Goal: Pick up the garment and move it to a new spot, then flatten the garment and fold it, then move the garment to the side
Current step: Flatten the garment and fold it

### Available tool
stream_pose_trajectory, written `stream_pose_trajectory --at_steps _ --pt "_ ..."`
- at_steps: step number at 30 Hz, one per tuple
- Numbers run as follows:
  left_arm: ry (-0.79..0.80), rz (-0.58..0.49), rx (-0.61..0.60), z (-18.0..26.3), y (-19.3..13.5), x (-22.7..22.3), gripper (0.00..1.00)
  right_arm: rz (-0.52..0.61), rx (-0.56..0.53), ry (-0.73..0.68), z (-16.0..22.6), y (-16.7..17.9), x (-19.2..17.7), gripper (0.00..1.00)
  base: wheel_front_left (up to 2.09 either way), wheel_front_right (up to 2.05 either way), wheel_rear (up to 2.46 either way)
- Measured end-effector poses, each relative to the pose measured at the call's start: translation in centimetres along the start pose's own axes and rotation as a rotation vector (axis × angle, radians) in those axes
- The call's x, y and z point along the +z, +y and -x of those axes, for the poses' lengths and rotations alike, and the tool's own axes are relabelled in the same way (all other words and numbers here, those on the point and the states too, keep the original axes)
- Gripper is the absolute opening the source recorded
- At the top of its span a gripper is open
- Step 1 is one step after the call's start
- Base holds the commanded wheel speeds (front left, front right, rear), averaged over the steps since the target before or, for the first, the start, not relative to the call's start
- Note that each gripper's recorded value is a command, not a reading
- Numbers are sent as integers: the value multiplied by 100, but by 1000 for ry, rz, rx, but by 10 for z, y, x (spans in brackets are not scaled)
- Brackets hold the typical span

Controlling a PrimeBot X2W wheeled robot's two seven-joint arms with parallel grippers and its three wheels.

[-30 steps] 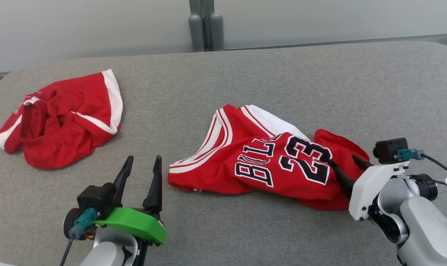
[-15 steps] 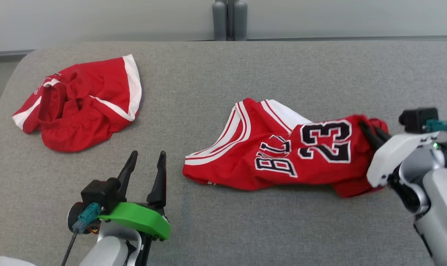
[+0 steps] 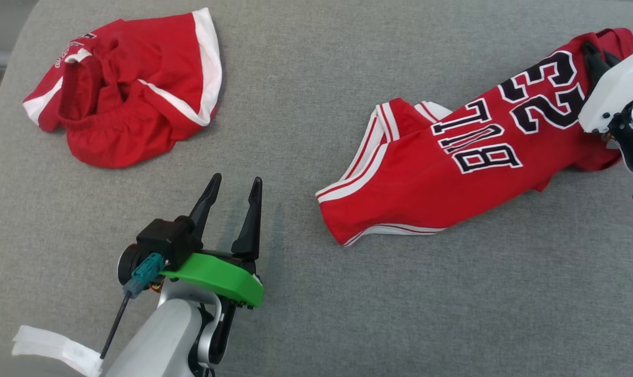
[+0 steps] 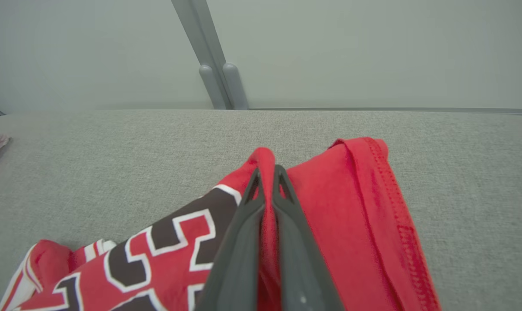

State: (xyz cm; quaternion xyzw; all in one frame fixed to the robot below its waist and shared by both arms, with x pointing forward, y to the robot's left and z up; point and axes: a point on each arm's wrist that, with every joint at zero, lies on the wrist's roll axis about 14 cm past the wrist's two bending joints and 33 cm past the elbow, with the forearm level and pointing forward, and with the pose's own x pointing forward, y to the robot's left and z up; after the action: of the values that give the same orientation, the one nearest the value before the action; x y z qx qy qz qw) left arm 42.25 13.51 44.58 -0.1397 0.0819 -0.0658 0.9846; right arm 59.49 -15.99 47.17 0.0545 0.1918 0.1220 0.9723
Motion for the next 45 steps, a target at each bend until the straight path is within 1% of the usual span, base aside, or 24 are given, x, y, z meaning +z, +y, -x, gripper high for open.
stream_pose_trajectory --at_steps 1,2,3,6,9,12,17,20,24,28,31,34,36,39,41,45 --pt "9 -3 13 0 4 -3 100 -6 -12 8 -6 -3 -6 0 0 0 0" --pt "15 -3 20 1 7 -5 100 -11 -21 1 -11 -4 -8 27 0 0 0" --pt "19 -4 26 1 9 -6 100 -18 -25 -14 -16 -4 -9 100 0 0 0" --pt "22 -10 37 4 13 -7 100 -33 -10 -80 -21 8 -7 100 0 0 0" --pt "13 -18 45 7 17 -3 100 -39 22 -174 -16 23 3 100 0 0 0" --pt "7 -28 52 14 21 0 100 -46 39 -231 -1 29 -1 100 0 0 0" --pt "-12 -31 42 24 16 7 100 -53 51 -336 42 31 0 100 0 0 0" --pt "-28 -31 16 29 6 12 100 -81 11 -380 81 16 -8 100 0 0 0" --pt "-27 -22 -56 31 -19 14 100 -123 -86 -408 137 -9 -30 100 0 0 0" --pt "-28 -23 -106 31 -37 17 100 -194 -166 -472 184 -19 -40 100 0 0 0" --pt "-39 -26 -146 29 -51 22 100 -191 -206 -487 206 -26 -45 100 0 0 0" --pt "-27 -33 -177 29 -61 22 100 -179 -208 -494 214 -23 -43 100 0 0 0" --pt "13 -31 -204 31 -68 15 100 -175 -211 -496 217 -23 -41 100 0 0 0" --pt "132 -19 -248 37 -78 -8 100 -173 -204 -494 217 -20 -39 100 0 0 0" --pt "252 -18 -291 44 -86 -32 100 -175 -200 -487 216 -17 -40 100 0 0 0" --pt "415 -8 -337 51 -94 -61 100 -180 -199 -471 214 -16 -44 100 0 0 0"
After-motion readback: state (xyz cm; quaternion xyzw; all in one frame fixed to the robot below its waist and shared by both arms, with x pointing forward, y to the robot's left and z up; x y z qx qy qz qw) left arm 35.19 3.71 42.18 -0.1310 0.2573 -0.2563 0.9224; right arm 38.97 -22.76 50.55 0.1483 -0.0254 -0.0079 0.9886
